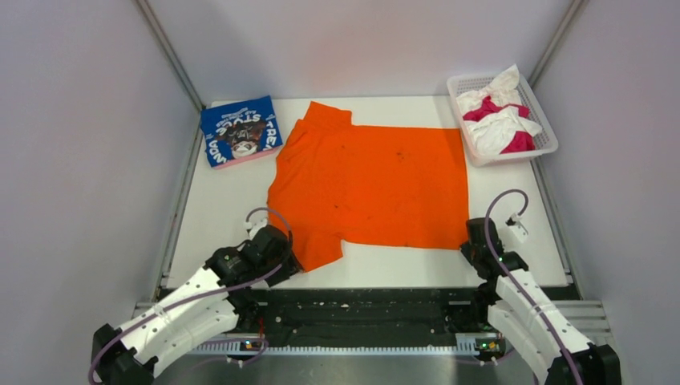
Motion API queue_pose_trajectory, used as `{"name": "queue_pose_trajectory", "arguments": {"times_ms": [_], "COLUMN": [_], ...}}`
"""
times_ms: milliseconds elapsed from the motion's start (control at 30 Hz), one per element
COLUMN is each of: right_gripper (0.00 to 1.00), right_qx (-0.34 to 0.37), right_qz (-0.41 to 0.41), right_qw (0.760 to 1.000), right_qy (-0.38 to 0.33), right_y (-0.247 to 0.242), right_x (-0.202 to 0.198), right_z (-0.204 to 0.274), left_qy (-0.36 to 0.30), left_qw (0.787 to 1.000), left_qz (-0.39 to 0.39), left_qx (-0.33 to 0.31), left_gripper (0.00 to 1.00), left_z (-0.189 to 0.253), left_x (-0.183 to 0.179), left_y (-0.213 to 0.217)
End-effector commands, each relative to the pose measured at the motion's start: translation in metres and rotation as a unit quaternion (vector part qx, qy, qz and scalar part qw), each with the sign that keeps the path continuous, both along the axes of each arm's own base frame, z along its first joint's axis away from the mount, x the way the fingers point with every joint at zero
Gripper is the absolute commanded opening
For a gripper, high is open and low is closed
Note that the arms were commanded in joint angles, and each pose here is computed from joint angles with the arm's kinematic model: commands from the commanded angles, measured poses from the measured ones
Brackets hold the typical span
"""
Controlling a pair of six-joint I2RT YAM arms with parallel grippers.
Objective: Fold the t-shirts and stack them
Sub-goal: Fold the flattened tshirt in 1/3 of the way
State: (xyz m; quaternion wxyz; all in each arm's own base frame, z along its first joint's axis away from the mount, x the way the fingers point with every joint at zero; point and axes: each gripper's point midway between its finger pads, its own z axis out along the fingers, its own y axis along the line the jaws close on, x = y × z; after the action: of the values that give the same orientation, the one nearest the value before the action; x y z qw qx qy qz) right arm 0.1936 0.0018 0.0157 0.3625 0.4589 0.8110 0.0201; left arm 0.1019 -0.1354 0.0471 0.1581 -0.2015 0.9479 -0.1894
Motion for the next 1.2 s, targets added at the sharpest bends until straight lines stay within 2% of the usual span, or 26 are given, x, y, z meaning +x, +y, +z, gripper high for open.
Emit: {"name": "queue_pose_trajectory", "arguments": {"times_ms": [0, 133, 400, 633, 667, 700, 933, 1067, 1167], "right_gripper": [0.00, 0.00, 0.00, 0.00, 0.00, 0.00, 0.00, 0.00, 0.00], "right_qx": [-0.006, -0.007, -0.010, -0.008, -0.008, -0.008, -0.008, -0.004, 0.007], "right_qz": [0.018, 0.020, 0.025, 0.030, 0.030, 0.029, 0.029, 0.032, 0.043], "right_qw": [1.000, 1.000, 1.000, 0.999, 1.000, 1.000, 0.999, 0.999, 0.999], "right_qy": [-0.001, 0.000, -0.001, -0.004, -0.004, -0.006, -0.010, -0.006, 0.003], "right_y": [0.003, 0.003, 0.003, 0.005, 0.005, 0.005, 0.003, 0.004, 0.009], "right_x": [0.009, 0.010, 0.010, 0.011, 0.011, 0.011, 0.005, -0.001, -0.005], "right_z": [0.009, 0.008, 0.009, 0.011, 0.011, 0.011, 0.019, 0.019, 0.016], "left_qy": [-0.065, -0.052, -0.018, 0.019, 0.025, 0.032, 0.102, 0.102, 0.101], "left_qw": [0.991, 0.987, 0.991, 0.988, 0.988, 0.988, 0.989, 0.991, 0.994], "left_qz": [0.061, 0.054, 0.012, -0.014, -0.019, -0.022, -0.025, -0.009, -0.012], "left_qx": [0.099, 0.143, 0.134, 0.152, 0.149, 0.147, 0.105, 0.084, 0.037], "left_gripper": [0.56, 0.53, 0.44, 0.21, 0.08, 0.00, 0.00, 0.00, 0.00], "left_z": [0.018, 0.011, -0.021, -0.040, -0.042, -0.042, -0.042, -0.032, -0.024], "left_x": [0.036, 0.040, 0.047, 0.040, 0.036, 0.034, -0.010, -0.027, -0.031], "left_y": [0.032, 0.038, 0.013, 0.012, 0.011, 0.010, 0.010, 0.018, 0.005]}}
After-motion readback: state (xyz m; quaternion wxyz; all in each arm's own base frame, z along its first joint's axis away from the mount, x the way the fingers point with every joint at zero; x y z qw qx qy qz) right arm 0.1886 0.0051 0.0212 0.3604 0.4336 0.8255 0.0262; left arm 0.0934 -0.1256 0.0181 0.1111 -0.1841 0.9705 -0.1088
